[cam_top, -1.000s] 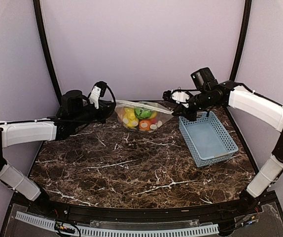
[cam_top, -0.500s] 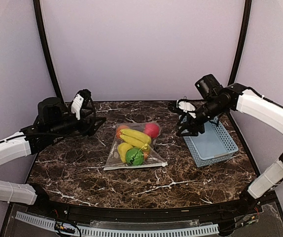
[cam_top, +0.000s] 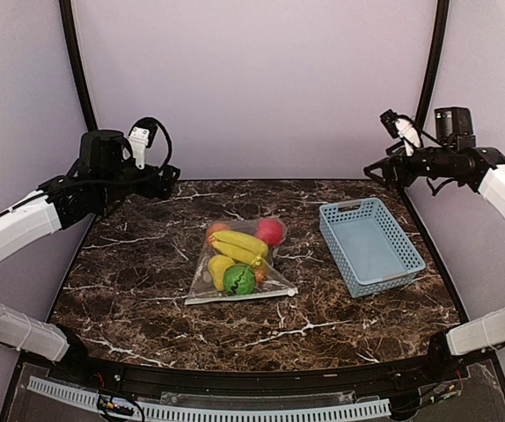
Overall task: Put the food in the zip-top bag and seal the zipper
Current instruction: Reset both arms
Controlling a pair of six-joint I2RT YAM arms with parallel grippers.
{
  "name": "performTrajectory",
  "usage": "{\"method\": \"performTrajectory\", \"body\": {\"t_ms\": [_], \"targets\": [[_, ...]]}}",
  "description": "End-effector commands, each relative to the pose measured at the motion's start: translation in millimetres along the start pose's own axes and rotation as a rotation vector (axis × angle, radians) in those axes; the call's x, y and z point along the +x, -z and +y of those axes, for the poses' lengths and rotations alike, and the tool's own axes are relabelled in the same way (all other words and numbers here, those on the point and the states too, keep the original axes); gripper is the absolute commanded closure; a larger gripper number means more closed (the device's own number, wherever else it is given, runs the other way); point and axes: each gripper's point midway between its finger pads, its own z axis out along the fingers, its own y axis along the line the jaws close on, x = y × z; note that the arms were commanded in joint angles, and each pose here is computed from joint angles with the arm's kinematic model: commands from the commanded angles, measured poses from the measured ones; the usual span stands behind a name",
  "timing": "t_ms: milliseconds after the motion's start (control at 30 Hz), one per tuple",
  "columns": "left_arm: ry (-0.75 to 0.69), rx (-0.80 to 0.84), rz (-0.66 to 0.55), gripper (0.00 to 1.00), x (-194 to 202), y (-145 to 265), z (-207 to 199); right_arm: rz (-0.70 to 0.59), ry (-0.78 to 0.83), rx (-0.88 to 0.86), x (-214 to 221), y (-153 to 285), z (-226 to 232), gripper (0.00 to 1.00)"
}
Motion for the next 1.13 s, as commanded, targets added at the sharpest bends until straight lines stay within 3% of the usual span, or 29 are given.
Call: {"method": "performTrajectory", "body": {"t_ms": [0, 133, 233, 400, 933, 1100], "targets": [[0.025, -0.126, -0.009, 0.01, -2, 13, 26, -0.154, -0.160, 0.231, -27, 35, -55, 0.01], [0.001, -0.167, -0.077, 0.01, 13, 6, 31, -0.136, -0.252, 0.308, 9, 25, -65, 0.01], [0.017, -0.158, -0.051, 0.01, 41, -1, 28, -0.142, -0.198, 0.380, 33, 25, -68, 0.01], [0.066, -0.110, -0.044, 0.01, 49, -6, 19, -0.138, -0.229, 0.477, 62, 29, -85, 0.01], [0.060, -0.109, -0.040, 0.01, 51, -6, 19, -0.151, -0.250, 0.439, 56, 27, -86, 0.01], [0.048, -0.112, -0.039, 0.01, 53, -9, 19, -0.151, -0.243, 0.346, 55, 19, -71, 0.01]]}}
